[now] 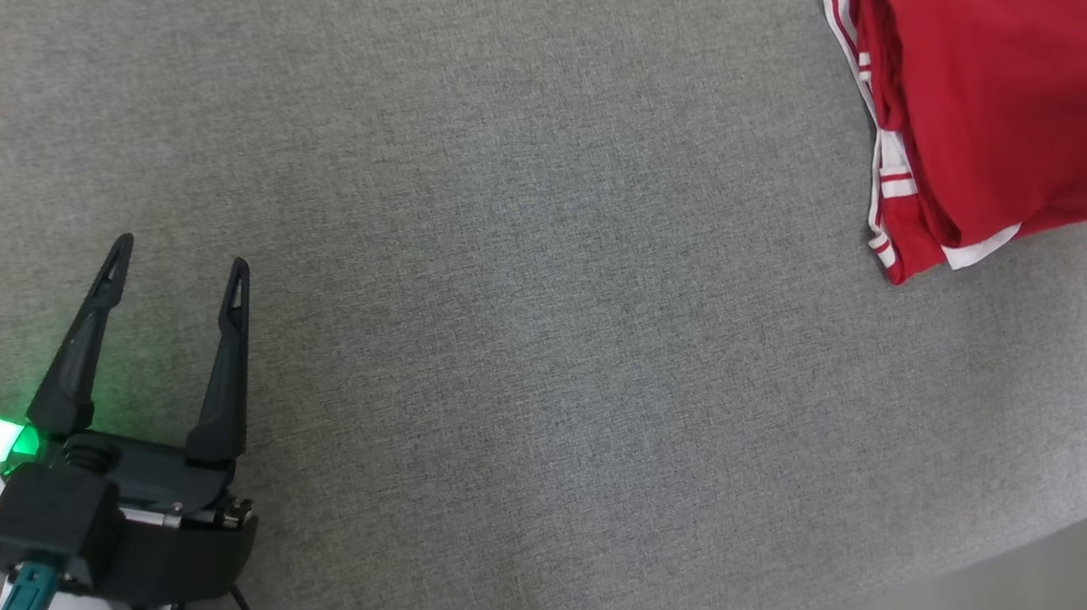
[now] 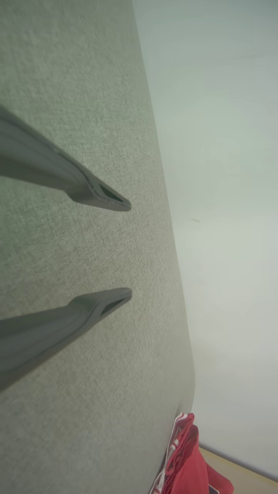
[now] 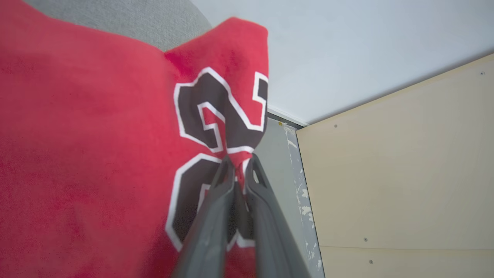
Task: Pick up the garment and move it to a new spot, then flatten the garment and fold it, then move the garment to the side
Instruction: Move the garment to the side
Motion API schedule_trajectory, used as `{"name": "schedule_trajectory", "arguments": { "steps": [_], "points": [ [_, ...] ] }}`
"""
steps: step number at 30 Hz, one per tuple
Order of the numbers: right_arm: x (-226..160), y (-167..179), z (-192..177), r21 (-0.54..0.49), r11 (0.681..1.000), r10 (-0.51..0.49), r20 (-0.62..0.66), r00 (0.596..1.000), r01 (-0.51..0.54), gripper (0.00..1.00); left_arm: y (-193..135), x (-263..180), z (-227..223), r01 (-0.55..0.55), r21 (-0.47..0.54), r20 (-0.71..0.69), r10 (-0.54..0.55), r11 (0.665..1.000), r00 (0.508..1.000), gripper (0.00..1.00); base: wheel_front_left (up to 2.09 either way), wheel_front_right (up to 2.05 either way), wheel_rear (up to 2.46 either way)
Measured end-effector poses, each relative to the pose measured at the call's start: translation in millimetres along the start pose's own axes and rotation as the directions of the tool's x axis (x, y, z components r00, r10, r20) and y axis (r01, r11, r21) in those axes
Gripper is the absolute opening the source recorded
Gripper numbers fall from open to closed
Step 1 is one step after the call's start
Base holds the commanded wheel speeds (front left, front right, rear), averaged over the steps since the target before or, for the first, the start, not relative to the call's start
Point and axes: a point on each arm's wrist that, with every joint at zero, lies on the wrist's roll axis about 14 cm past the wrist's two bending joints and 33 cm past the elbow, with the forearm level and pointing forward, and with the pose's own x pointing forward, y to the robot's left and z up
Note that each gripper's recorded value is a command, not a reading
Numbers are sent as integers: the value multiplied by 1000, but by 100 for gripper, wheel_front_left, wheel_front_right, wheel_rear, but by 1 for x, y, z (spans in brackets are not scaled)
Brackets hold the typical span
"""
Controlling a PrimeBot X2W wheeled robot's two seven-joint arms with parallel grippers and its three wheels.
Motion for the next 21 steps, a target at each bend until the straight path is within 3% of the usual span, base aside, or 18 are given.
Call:
{"name": "schedule_trajectory", "arguments": {
  "steps": [9, 10, 12, 21],
  "points": [
    [1, -11, 6, -51, 998, -23, 76, 997, 27, 0, -8, 3, -7, 22, -17, -12, -22, 1000, 1000, 100, 0, 0, 0],
    [0, -13, 6, -55, 998, -28, 79, 996, 33, 25, -8, 3, -7, 23, -18, -12, -23, 1000, 1000, 100, 0, 0, 0],
    [-1, -15, 11, -47, 998, -37, 105, 994, 42, 100, -10, 3, -6, 24, -24, -13, -24, 999, 1000, 100, 0, 0, 0],
    [-8, -10, 35, -6, 999, -44, 237, 970, 47, 100, -16, -3, 1, 17, -49, -10, -18, 999, 1000, 100, 0, 0, 0]
  ]
}}
